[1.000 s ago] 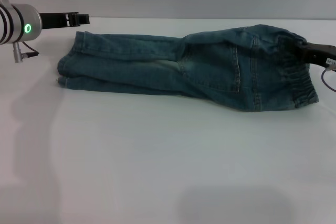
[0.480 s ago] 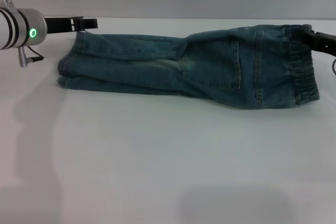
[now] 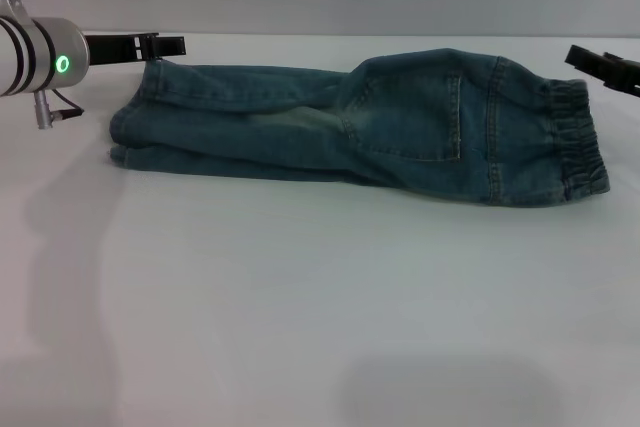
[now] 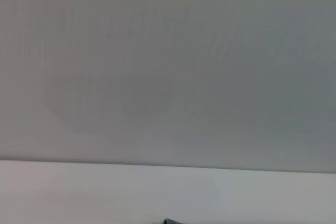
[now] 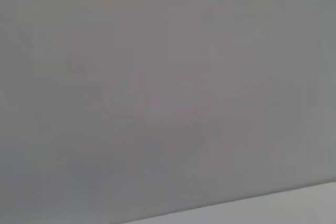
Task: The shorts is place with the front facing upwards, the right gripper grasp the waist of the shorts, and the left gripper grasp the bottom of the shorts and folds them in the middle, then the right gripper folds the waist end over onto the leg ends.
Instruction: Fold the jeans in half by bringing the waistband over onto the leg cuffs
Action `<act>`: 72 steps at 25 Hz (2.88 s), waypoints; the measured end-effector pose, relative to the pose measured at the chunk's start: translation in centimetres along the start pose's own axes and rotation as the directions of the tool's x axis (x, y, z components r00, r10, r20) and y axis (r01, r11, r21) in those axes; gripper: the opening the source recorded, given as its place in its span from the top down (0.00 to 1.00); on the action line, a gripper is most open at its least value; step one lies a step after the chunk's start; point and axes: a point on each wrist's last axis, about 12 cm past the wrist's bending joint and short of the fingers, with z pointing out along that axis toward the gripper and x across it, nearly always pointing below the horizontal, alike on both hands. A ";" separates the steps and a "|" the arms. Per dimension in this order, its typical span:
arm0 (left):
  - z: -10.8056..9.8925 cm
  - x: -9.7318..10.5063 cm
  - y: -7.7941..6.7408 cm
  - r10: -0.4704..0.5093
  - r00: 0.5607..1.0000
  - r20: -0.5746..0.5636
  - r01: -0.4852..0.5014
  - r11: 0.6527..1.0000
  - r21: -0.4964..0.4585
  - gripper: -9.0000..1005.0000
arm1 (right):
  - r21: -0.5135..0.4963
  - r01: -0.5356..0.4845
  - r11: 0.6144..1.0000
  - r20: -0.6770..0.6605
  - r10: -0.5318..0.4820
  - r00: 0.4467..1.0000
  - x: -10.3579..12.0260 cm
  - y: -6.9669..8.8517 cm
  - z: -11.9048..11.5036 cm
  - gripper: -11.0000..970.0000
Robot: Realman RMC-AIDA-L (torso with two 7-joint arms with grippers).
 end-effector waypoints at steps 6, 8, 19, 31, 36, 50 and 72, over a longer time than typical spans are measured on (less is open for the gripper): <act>0.0 -0.1 0.0 0.004 1.000 0.002 -0.004 1.000 0.001 0.18 | 0.016 -0.031 0.999 0.006 0.031 0.999 0.0 -0.4 -0.3 0.40; -0.1 -0.1 0.0 0.008 1.000 0.003 -0.008 1.000 0.000 0.18 | 0.004 -0.026 1.000 0.012 0.026 1.000 -0.1 -0.3 -0.5 0.41; 0.0 0.2 -0.8 0.136 0.991 -0.016 -0.135 0.990 0.045 0.19 | -0.163 0.030 0.986 0.047 -0.022 0.999 -1.4 1.2 -2.0 0.41; -0.2 0.1 -0.8 0.131 0.991 -0.007 -0.131 0.990 0.053 0.19 | -0.188 -0.043 0.981 -0.198 0.005 0.980 -4.9 0.1 -5.0 0.41; -0.2 -0.4 -1.4 0.137 0.990 0.023 -0.138 0.987 0.078 0.19 | -0.108 0.006 0.994 -0.345 -0.043 0.938 -6.2 0.0 -4.9 0.41; -0.2 -0.4 -2.3 0.107 0.992 0.062 -0.115 0.983 0.145 0.19 | 0.075 0.066 0.995 -0.363 -0.034 0.931 -5.0 -0.6 -1.9 0.41; -0.2 0.4 -1.5 0.076 0.994 0.079 -0.086 0.987 0.133 0.19 | 0.052 0.024 0.998 -0.381 -0.003 0.924 -2.5 1.2 0.3 0.41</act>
